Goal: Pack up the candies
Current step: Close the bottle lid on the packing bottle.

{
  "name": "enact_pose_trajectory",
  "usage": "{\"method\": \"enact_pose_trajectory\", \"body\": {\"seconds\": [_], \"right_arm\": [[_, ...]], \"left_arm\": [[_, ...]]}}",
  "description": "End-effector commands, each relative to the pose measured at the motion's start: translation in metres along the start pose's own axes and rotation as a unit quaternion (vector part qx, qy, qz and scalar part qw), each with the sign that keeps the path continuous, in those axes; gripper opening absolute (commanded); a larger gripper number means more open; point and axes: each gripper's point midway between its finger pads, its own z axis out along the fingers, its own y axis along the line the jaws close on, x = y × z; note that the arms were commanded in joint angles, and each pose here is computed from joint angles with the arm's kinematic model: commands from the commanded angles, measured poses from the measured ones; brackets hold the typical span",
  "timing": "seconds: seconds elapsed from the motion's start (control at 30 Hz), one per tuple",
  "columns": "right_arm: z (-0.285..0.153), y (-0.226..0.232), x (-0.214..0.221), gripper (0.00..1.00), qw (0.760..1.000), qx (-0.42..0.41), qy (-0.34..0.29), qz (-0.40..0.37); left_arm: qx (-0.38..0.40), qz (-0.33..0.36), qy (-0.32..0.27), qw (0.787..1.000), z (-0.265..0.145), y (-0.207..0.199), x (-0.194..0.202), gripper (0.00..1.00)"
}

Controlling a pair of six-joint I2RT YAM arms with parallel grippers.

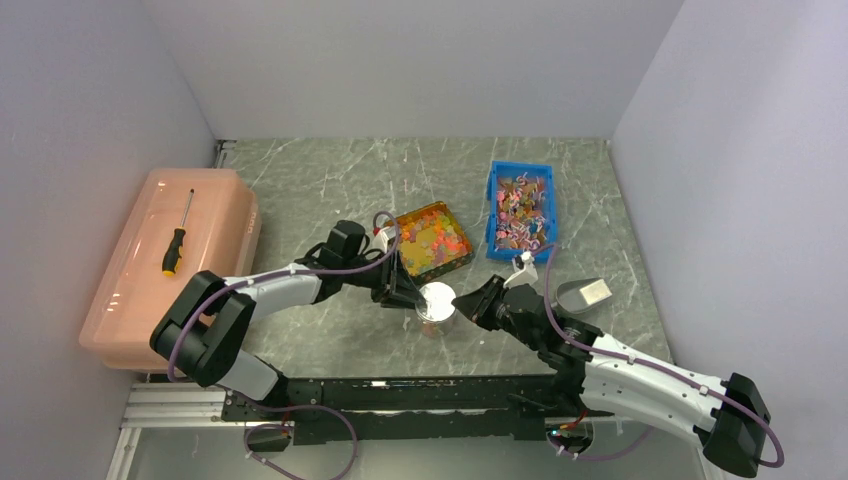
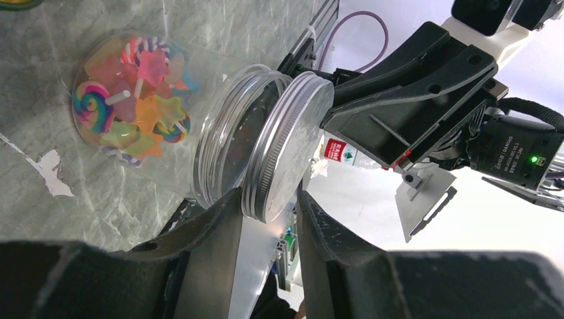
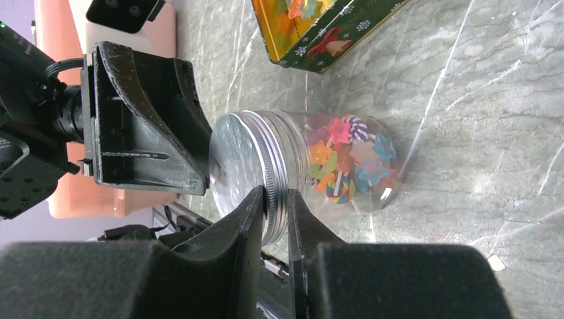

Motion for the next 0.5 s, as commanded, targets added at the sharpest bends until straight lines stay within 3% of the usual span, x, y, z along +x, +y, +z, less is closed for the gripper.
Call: {"method": "enact_pose_trajectory", "body": {"seconds": [0.0, 0.47], "right_arm": [[0.0019, -0.0067, 0.002, 0.15, 1.0, 0.005, -0.002, 0.0], [0.0023, -0.0103, 0.0051, 0.16, 1.0, 0.007, 0.002, 0.003]], "left_arm": [[0.015, 0.047, -0.014, 0.999, -0.003, -0.0237, -0.0113, 0.41], [0.003, 0.054, -0.017, 0.998, -0.0063, -0.0267, -0.0122, 0.41]]}}
